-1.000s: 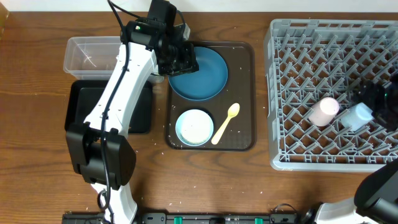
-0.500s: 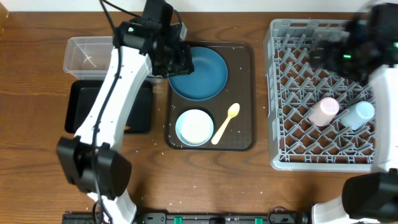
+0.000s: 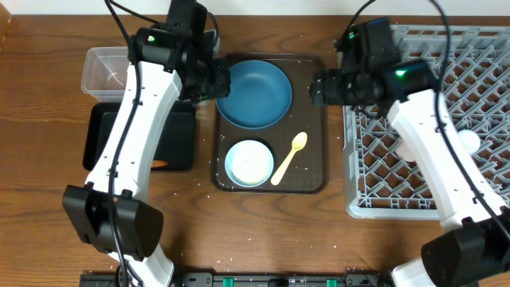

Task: Sort waste into correct bins and load items into the dishwasher rack
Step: 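Reach the left gripper to the light-blue plate of rice and grasp its rim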

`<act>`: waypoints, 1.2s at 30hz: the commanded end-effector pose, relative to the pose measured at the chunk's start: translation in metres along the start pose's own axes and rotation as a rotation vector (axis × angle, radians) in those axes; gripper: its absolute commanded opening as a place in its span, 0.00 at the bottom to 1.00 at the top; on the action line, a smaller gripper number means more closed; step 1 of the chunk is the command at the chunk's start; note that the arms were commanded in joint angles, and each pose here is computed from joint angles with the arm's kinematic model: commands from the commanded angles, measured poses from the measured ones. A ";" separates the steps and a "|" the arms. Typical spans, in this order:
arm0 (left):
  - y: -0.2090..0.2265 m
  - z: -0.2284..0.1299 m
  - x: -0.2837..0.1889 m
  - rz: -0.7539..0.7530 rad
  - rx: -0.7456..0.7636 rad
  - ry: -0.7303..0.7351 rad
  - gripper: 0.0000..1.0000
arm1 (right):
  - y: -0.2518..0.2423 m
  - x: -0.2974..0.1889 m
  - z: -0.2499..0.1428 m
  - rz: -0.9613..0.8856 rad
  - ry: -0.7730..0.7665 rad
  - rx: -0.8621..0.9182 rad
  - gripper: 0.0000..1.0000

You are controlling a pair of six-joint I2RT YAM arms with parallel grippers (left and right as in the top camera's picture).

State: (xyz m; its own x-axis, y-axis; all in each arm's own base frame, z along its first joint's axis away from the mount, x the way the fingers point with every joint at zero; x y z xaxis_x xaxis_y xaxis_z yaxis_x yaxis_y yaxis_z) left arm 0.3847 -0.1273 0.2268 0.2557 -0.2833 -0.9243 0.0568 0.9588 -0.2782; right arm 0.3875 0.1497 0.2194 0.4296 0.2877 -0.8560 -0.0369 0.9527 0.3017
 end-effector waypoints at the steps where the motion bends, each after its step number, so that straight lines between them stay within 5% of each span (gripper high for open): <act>1: -0.009 -0.011 0.004 0.057 0.045 0.023 0.33 | -0.007 0.000 0.003 -0.055 -0.032 0.037 0.82; 10: -0.072 -0.071 0.051 0.123 0.147 0.140 0.36 | -0.081 -0.015 0.025 -0.179 -0.082 0.190 0.89; 16: -0.074 -0.107 0.088 0.223 0.179 0.193 0.42 | -0.126 -0.025 0.022 -0.242 -0.056 0.273 0.94; 36: -0.077 -0.154 0.140 0.243 0.193 0.223 0.41 | -0.140 -0.029 0.017 -0.264 -0.035 0.282 0.95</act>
State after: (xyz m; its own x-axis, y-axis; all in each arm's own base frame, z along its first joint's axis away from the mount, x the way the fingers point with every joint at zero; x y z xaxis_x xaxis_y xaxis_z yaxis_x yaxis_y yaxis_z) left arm 0.2714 -0.2474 0.0903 0.0697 -0.0815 -0.9942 0.2129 0.9749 -0.0650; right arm 0.3970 0.0112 0.2066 0.4192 0.0363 -0.9071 0.3255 0.9268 0.1875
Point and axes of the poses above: each gripper's point midway between its finger pads, its own x axis out along the fingers, its own y axis along the line the jaws close on, z = x × y, the point moved 2 cm from there along -x, back along the fingers, and after that the axes turned 4 degrees about x, right-handed, at the moved point
